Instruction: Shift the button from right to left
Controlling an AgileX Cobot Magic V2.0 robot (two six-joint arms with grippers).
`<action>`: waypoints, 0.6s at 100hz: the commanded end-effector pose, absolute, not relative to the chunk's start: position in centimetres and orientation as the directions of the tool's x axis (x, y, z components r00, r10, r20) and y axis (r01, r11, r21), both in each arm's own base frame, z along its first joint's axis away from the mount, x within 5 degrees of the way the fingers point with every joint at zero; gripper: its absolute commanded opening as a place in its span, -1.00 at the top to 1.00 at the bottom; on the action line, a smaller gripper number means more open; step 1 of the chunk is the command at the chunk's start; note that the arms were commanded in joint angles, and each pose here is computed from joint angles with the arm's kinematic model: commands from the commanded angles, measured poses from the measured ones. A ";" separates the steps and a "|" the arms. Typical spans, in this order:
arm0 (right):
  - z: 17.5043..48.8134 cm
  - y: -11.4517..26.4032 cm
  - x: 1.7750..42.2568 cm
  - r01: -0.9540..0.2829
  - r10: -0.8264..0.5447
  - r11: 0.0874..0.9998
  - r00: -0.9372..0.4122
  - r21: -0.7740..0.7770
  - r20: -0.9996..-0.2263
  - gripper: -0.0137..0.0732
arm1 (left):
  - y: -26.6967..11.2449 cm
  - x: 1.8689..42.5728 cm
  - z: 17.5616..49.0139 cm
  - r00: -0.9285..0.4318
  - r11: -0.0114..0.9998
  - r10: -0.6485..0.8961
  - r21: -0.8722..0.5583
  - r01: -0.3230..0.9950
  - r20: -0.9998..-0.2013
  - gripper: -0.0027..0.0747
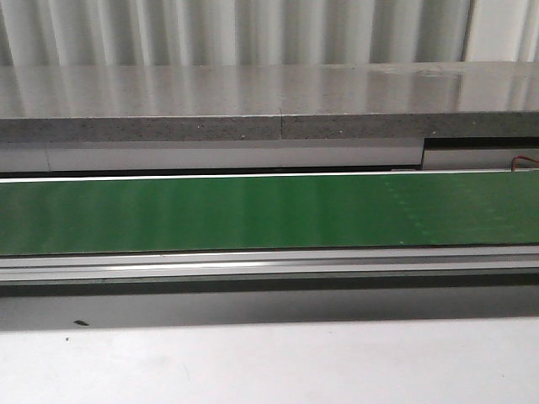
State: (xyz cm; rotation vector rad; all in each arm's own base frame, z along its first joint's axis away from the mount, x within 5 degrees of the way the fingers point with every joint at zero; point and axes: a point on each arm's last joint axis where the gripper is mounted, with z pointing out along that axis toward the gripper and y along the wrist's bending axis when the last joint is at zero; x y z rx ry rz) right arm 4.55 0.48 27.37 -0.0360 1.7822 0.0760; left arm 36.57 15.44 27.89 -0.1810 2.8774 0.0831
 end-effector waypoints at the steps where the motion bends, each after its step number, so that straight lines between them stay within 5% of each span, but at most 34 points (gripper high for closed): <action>1: 28.9 0.4 4.6 -0.060 0.004 0.998 -0.112 0.011 -0.994 0.84 | 13.6 35.4 32.6 -0.900 0.988 -0.113 0.047 -0.146 -0.420 0.93; 60: 28.9 0.4 4.6 -0.060 0.004 0.998 -0.112 0.011 -0.994 0.84 | 1.4 28.0 35.9 -0.706 0.997 -0.031 -0.068 0.025 -0.708 0.99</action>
